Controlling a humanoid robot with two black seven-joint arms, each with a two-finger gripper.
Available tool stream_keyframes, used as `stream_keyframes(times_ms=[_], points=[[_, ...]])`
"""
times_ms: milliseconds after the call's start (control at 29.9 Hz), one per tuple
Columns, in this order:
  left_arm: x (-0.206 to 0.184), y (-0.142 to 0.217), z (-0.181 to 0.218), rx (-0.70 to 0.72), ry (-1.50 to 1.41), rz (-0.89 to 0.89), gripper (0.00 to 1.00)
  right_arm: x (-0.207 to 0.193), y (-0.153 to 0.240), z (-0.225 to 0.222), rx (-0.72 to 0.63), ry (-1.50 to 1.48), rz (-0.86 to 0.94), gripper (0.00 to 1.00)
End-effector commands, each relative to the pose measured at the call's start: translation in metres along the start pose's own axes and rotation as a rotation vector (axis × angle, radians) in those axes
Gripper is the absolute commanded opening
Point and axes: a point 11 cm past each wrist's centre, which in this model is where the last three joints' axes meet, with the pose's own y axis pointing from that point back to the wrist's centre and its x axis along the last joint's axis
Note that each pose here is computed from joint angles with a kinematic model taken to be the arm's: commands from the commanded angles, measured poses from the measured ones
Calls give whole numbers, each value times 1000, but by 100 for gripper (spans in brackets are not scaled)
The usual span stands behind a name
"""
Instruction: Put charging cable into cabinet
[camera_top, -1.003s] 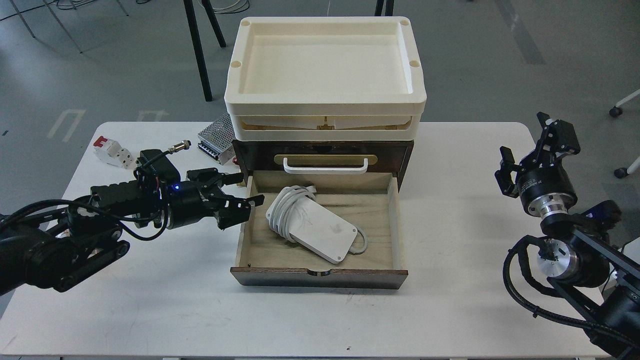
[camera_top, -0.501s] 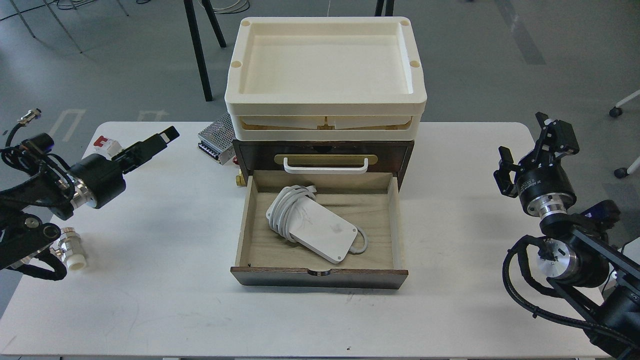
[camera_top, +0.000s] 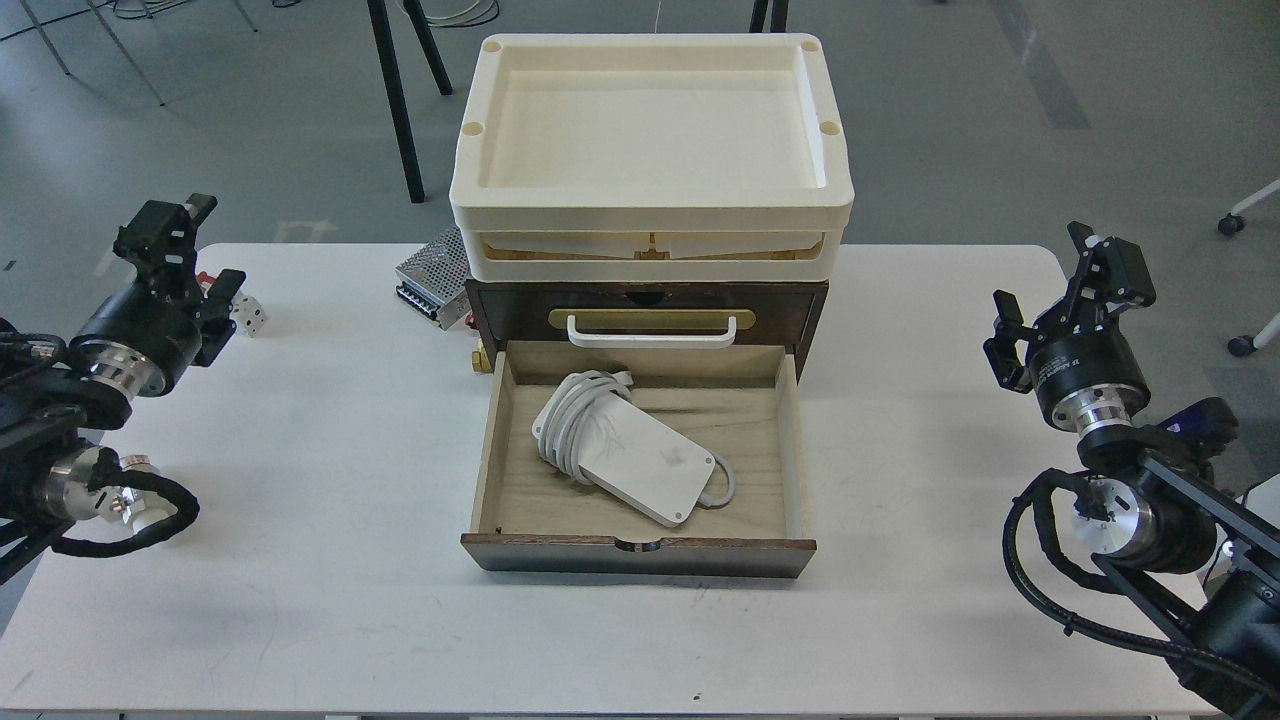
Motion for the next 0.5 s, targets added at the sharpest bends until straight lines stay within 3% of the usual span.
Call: stream_keyframes(times_ms=[0, 468], points=[[-3, -11, -3, -27, 131, -17, 95, 0, 0, 0, 0, 0, 1, 99], [8, -18, -37, -31, 300, -101, 99, 1, 0, 1, -1, 1, 2, 99]])
